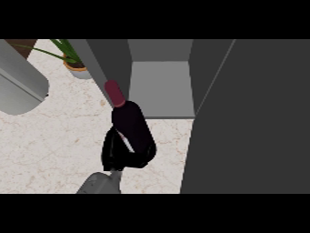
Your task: Pick up the wine, place it into the cabinet and close the cabinet
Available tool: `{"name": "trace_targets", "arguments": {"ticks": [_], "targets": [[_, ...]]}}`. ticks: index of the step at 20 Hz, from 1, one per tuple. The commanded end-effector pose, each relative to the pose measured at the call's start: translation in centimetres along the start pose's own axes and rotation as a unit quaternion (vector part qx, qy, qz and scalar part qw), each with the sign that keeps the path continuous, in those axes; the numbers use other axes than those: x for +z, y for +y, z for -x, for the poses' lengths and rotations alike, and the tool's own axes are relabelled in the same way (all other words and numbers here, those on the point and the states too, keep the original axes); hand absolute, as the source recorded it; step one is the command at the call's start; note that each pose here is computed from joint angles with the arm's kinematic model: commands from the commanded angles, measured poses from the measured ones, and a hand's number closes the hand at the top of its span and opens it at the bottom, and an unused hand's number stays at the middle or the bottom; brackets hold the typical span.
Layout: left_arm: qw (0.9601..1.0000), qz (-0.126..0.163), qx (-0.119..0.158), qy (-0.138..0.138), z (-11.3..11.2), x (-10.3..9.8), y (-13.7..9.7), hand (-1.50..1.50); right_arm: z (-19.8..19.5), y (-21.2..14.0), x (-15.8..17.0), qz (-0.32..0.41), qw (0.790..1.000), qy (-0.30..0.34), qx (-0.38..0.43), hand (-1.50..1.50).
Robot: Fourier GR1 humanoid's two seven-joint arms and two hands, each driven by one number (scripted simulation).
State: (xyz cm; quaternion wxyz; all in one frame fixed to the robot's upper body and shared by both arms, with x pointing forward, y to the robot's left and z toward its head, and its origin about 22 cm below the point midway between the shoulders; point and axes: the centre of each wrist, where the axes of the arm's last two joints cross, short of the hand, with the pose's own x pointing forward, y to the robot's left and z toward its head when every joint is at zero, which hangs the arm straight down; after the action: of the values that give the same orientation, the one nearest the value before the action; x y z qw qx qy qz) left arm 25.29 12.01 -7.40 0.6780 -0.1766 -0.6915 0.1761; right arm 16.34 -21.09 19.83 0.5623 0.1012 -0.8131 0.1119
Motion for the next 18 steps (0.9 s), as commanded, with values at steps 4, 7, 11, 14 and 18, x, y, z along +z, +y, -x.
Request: {"name": "trace_targets", "arguments": {"ticks": [4, 7, 11, 14, 18], "targets": [[0.9998, 0.008, -0.006, -0.014, 0.6, -2.5, -1.4, 1.5, -0.5, -0.5, 0.7, -0.001, 1.0, -0.002, -0.008, -1.5], [0.9996, -0.004, -0.01, -0.027, 2.0, -2.5, -0.1, 1.5, 0.1, -0.6, 1.7, -0.015, 1.0, -0.006, 0.001, -1.5], [0.9995, 0.003, -0.015, -0.027, 1.6, -3.9, -2.9, 1.5, 1.0, -1.3, -0.4, -0.011, 1.0, 0.002, -0.003, -1.5], [0.9993, 0.007, -0.02, -0.031, 0.8, -5.2, -2.8, 1.5, -1.1, -0.6, -0.1, -0.008, 1.0, -0.006, -0.005, -1.5], [0.9996, -0.014, -0.013, -0.023, 1.2, -6.3, -1.7, 1.5, 1.4, -1.2, 0.1, -0.003, 1.0, -0.009, -0.012, -1.5]]}}
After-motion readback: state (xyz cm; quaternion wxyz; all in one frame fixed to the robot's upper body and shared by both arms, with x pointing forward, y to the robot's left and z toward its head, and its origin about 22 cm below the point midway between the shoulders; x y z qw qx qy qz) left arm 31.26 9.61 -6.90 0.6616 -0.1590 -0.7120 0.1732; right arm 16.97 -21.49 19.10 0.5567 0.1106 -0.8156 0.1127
